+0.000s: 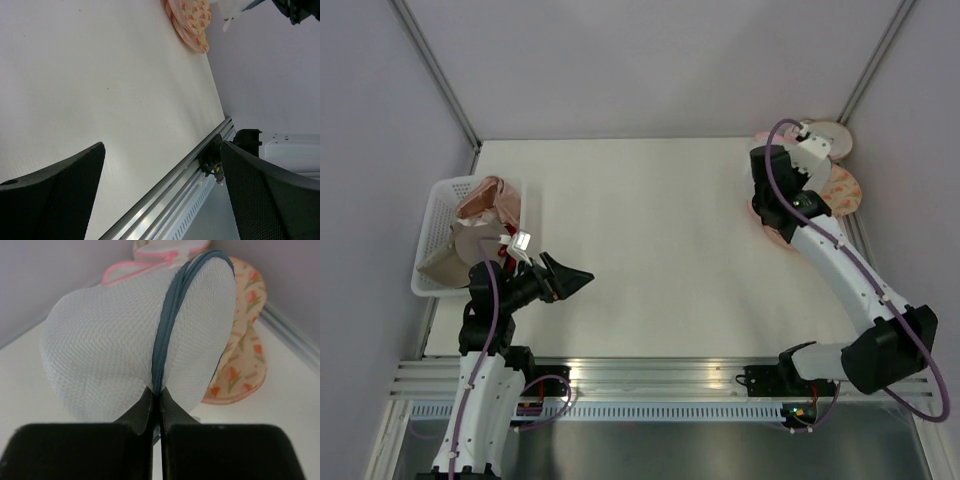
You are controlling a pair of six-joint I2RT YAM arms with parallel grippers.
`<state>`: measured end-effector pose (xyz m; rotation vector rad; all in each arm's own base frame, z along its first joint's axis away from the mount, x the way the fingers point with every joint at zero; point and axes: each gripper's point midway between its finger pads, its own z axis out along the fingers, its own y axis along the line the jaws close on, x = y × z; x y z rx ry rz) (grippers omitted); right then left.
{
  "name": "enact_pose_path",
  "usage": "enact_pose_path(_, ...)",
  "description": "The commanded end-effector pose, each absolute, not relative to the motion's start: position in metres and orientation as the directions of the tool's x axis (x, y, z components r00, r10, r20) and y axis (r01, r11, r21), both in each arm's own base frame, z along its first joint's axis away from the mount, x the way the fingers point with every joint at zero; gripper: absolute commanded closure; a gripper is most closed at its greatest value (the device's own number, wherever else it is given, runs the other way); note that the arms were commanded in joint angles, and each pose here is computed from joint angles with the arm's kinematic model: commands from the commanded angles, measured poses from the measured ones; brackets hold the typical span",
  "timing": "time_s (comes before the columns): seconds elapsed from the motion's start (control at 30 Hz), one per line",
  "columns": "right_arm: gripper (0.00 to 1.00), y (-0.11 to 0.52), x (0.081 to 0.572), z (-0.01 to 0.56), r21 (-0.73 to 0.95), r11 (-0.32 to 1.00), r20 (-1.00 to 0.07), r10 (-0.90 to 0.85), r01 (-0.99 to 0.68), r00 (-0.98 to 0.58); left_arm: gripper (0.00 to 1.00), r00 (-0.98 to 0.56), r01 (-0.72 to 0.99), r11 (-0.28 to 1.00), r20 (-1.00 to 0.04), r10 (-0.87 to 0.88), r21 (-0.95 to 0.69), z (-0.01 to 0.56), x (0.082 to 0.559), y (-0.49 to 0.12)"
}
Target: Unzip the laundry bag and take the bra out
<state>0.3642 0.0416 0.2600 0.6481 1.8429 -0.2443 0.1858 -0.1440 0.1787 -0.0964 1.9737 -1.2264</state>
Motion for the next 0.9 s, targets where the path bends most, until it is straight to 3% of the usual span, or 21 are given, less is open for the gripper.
enact_pose_path(0.0, 1.0, -0.004, 0.399, 0.274, 0.147, 0.765, -0.918, 0.341, 0.627, -0.202, 0.0, -0.659, 0.398, 0.49, -0.613, -0.435, -0.776, 0.202, 0.187, -0.149)
enact_pose_path(0.13, 1.0, -0.05, 0.449, 0.27, 0.123, 0.68, -0.921, 0.35, 0.723, -0.173, 0.0, -0.663, 0.404, 0.482, -0.612, -0.431, -0.777, 0.206, 0.19, -0.15)
enact_pose_path(0.3, 1.0, -0.104, 0.5, 0.308, 0.156, 0.57, -0.945, 0.325, 0.807, -0.047, 0.0, -0.662, 0.416, 0.477, -0.617, -0.425, -0.774, 0.212, 0.194, -0.151)
enact_pose_path(0.37, 1.0, -0.116, 0.523, 0.291, 0.128, 0.568, -0.943, 0.324, 0.813, -0.078, 0.0, -0.664, 0.411, 0.478, -0.614, -0.426, -0.776, 0.212, 0.196, -0.151)
enact_pose_path(0.4, 1.0, -0.13, 0.53, 0.318, 0.172, 0.533, -0.948, 0.317, 0.829, -0.008, 0.0, -0.665, 0.407, 0.48, -0.613, -0.426, -0.777, 0.211, 0.198, -0.151)
enact_pose_path(0.43, 1.0, -0.145, 0.541, 0.295, 0.12, 0.51, -0.95, 0.308, 0.852, -0.05, 0.0, -0.67, 0.405, 0.479, -0.61, -0.424, -0.779, 0.211, 0.198, -0.151)
enact_pose_path(0.5, 1.0, -0.154, 0.557, 0.315, 0.136, 0.507, -0.958, 0.286, 0.851, -0.017, 0.0, -0.681, 0.389, 0.479, -0.596, -0.426, -0.787, 0.207, 0.201, -0.151)
enact_pose_path(0.77, 0.99, -0.163, 0.619, 0.227, 0.036, 0.579, -0.952, 0.268, 0.814, -0.148, 0.0, -0.687, 0.358, 0.499, -0.584, -0.431, -0.789, 0.199, 0.211, -0.148)
enact_pose_path(0.87, 0.99, -0.147, 0.638, 0.182, 0.048, 0.668, -0.93, 0.301, 0.743, -0.21, 0.0, -0.686, 0.351, 0.502, -0.582, -0.437, -0.79, 0.195, 0.214, -0.148)
